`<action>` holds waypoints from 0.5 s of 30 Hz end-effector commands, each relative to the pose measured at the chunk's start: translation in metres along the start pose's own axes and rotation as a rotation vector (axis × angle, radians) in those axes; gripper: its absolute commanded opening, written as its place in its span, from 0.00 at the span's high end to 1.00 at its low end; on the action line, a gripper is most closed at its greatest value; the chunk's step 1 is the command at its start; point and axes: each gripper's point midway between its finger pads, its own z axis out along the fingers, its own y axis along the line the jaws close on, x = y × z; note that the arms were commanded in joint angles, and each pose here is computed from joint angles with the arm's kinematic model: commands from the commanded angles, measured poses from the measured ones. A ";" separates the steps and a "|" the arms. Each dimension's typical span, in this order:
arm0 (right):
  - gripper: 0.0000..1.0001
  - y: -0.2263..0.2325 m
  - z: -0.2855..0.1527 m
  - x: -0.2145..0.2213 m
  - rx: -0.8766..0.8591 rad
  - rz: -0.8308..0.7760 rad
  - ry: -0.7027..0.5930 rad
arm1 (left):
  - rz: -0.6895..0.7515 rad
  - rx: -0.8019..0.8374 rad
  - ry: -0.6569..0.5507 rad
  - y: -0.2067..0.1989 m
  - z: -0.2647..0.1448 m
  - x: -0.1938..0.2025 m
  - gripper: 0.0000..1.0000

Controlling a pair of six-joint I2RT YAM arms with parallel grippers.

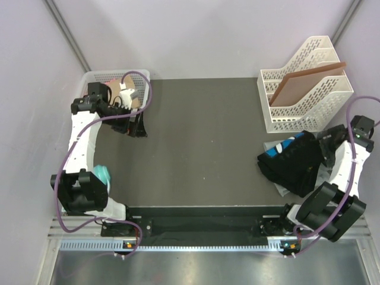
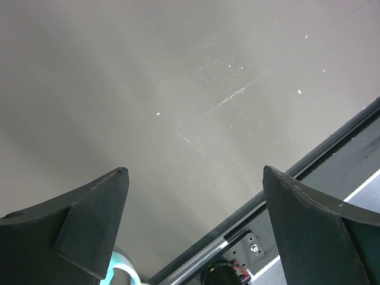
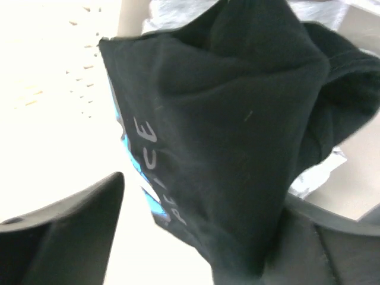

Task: Fold and stack the t-shirts
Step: Put the neatly folded tshirt into the corner of the board with the right arm

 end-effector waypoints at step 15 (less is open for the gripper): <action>0.06 0.042 -0.125 -0.053 -0.104 0.072 -0.272 | 0.049 -0.033 -0.034 -0.003 -0.025 -0.003 0.01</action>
